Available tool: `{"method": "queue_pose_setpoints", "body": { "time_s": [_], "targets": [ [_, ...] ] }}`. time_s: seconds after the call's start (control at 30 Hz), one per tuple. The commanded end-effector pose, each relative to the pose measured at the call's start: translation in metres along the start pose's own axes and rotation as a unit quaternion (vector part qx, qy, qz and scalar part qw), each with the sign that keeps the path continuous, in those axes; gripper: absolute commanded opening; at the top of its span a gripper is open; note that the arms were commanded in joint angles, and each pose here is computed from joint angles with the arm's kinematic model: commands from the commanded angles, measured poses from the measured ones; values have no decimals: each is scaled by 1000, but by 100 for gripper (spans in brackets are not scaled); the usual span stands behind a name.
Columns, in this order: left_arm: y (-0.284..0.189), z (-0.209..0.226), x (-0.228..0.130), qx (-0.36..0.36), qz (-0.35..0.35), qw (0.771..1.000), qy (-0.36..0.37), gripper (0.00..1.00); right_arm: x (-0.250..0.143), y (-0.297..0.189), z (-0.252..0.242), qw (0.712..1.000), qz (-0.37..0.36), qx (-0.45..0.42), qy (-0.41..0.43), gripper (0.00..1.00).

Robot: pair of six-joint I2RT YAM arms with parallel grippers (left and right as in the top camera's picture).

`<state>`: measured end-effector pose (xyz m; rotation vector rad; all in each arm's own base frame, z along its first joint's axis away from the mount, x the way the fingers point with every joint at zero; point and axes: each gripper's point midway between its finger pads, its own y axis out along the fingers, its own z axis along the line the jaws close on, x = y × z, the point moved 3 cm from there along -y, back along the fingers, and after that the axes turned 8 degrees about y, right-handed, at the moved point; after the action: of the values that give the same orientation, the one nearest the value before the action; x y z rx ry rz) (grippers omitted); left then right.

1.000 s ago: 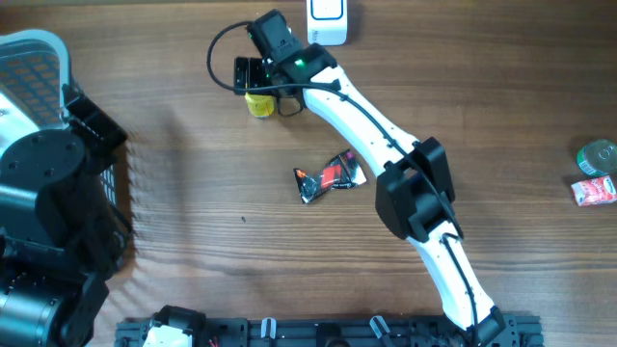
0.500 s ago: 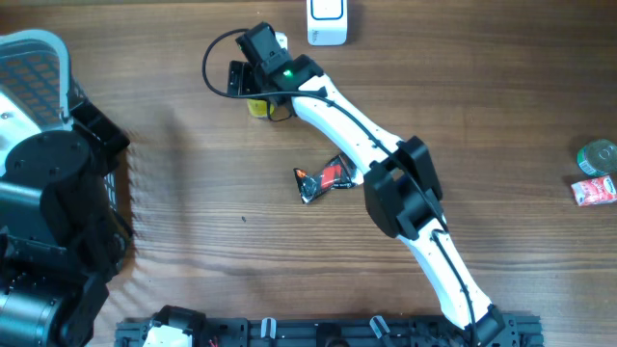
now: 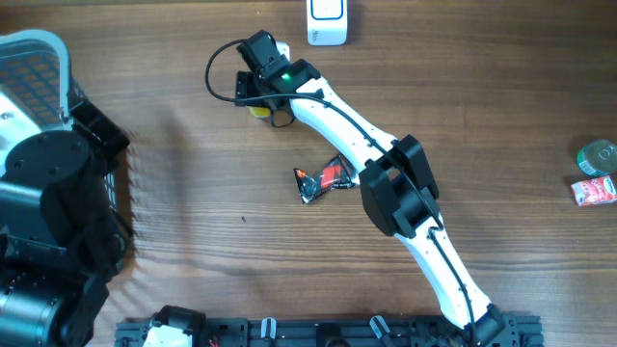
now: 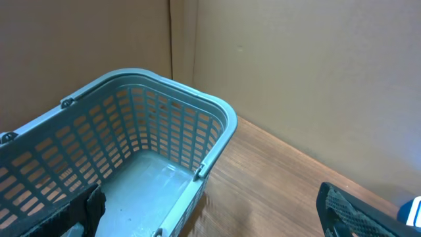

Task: Scan the item barcode
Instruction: 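Lower the right gripper around the yellow can and close it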

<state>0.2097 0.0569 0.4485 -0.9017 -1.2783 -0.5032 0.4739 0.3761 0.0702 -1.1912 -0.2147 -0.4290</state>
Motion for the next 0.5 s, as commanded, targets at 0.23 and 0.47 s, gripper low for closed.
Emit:
{"method": "queue_pose_setpoints", "body": {
  "time_s": [0.23,0.47],
  "targets": [
    [-1,0,0,-3,1,1000,-9,100,4,2,5,994,-13,6,-109,77],
    [-1,0,0,-3,1,1000,-9,100,-4,2,-8,989,9,-22,-148,72]
  ]
}}
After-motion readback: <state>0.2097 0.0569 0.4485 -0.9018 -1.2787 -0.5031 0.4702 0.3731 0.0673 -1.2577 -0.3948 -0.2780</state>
